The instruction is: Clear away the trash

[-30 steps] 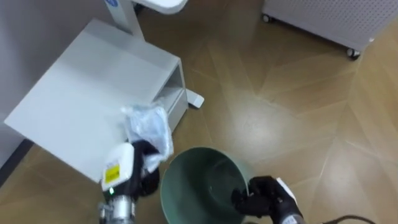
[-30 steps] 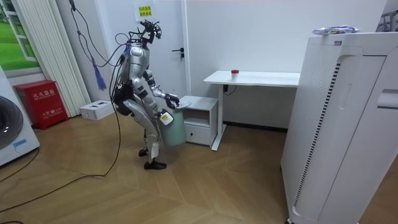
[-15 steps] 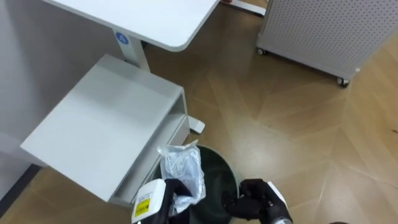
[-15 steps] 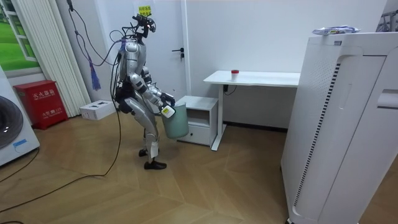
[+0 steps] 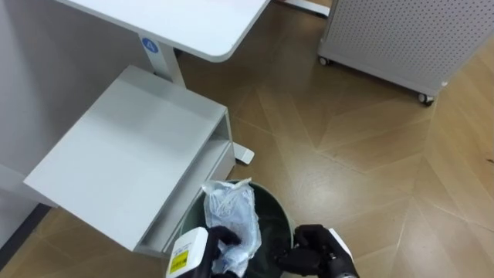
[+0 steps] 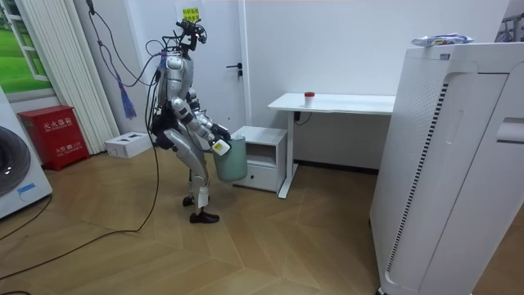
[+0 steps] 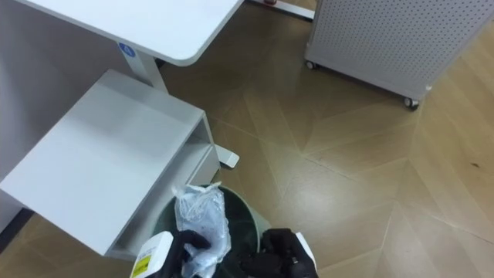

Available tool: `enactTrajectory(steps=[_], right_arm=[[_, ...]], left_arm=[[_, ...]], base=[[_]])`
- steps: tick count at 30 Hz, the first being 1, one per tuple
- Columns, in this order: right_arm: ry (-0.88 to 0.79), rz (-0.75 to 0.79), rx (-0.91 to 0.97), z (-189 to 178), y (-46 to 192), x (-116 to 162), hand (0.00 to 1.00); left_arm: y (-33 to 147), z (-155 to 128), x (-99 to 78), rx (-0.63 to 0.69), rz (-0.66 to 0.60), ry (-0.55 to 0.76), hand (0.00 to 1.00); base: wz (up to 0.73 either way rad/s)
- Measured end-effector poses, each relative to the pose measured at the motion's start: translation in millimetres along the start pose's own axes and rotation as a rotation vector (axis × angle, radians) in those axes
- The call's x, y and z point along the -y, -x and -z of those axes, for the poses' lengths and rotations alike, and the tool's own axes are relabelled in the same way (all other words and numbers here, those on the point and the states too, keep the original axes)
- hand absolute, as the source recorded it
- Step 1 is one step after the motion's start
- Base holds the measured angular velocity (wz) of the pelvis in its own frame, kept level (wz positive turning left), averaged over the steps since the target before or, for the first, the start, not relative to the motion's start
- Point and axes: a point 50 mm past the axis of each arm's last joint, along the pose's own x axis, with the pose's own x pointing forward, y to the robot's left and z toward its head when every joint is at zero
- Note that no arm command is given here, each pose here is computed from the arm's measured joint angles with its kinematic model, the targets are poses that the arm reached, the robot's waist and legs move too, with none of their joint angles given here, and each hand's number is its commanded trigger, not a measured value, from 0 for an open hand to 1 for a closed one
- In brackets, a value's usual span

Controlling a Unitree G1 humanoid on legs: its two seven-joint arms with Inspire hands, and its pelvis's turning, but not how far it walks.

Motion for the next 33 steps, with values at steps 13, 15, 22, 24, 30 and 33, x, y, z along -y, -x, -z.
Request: enactTrajectory(steps=[13, 15, 22, 24, 30, 33], right_arm=[[0.019, -0.023, 0.001, 1, 0, -2, 1.00], [0.019, -0.031, 0.000, 1, 1, -3, 1.00], [0.035, -0.040, -0.017, 7, 4, 4, 1.00], [0.030, -0.040, -0.025, 9, 5, 6, 1.00], [0.031, -0.020, -0.028, 10, 5, 16, 1.00], [0.023, -0.008, -0.015, 5, 4, 23, 1.00]], left_arm=[[-2.5, 2, -3.5, -0.016, -0.003, 0.019, 0.00], [-2.4, 3, -3.7, -0.021, 0.005, 0.020, 0.00], [1.7, 11, 0.7, -0.043, 0.072, 0.006, 0.00], [2.0, 11, 1.0, -0.041, 0.087, 0.009, 0.00], [1.9, 9, 4.1, -0.024, 0.156, 0.024, 0.00], [0.9, 7, 5.5, -0.039, 0.211, 0.085, 0.00]], base=[[0.00], [0.00], [-0.02], [-0.08], [-0.08], [-0.10]])
